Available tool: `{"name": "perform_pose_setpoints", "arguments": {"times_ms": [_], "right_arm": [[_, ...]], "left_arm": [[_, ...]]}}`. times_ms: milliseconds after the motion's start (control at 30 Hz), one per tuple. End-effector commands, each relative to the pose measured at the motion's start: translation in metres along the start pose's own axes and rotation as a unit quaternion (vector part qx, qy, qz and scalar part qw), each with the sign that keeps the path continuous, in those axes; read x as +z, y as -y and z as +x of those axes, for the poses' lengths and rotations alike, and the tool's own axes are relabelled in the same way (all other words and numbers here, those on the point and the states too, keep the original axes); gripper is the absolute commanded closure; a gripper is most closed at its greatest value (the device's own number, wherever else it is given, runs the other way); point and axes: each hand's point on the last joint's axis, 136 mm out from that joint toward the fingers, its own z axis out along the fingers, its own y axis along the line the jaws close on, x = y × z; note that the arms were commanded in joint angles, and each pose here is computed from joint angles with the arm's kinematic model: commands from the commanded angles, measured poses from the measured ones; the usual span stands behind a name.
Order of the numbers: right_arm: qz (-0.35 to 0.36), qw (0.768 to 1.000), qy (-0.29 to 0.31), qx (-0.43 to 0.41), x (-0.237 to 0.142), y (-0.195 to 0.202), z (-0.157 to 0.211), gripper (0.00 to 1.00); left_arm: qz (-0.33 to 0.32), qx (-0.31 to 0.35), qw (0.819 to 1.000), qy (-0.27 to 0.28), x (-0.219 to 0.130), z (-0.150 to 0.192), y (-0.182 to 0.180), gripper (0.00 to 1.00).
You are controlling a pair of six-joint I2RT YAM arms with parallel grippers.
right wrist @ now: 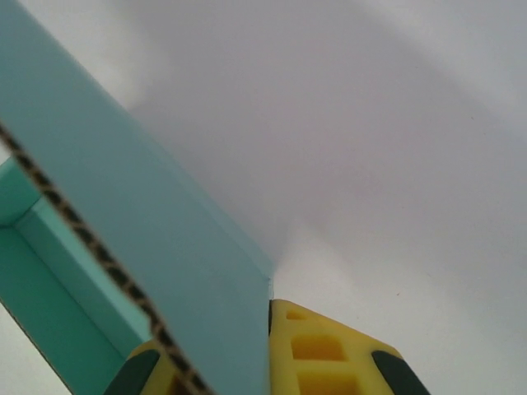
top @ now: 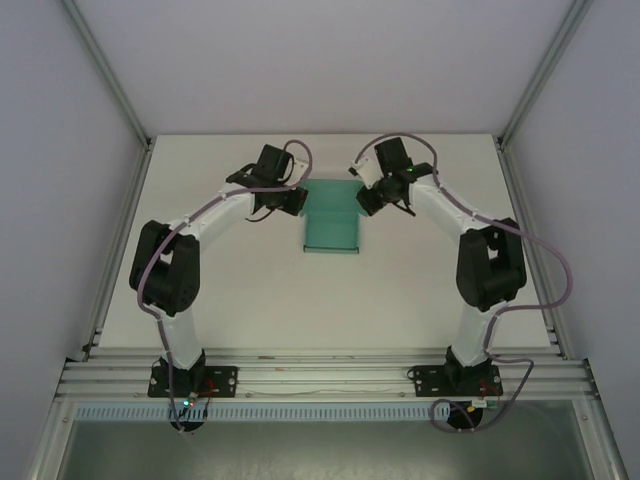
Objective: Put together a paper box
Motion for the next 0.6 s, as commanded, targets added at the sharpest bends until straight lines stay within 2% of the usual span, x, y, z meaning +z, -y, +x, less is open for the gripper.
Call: {"name": "perform_pose_setpoints", "arguments": {"times_ms": [0,133,400,567], "right_arm": [[0.055,0.988,0.080,0.118,-0.017,0.004,-0.041,0.95],[0.103,0.962,0.122,0.223,-0.019,0.013,-0.050,0.97],[0.108,0.917,0.188,0.335,-0.010,0.011,-0.062,0.98],[0.089,0.914,0.195,0.345,0.002,0.000,-0.066,0.98]], "left_arm": [[-0.025,-0.061,0.997,0.042,-0.006,-0.015,-0.003,1.00],[-0.025,-0.091,0.994,0.056,-0.002,-0.020,0.006,1.00],[0.000,-0.141,0.986,0.089,0.002,-0.027,0.024,1.00],[0.011,-0.187,0.977,0.099,0.017,-0.032,0.025,1.00]]}}
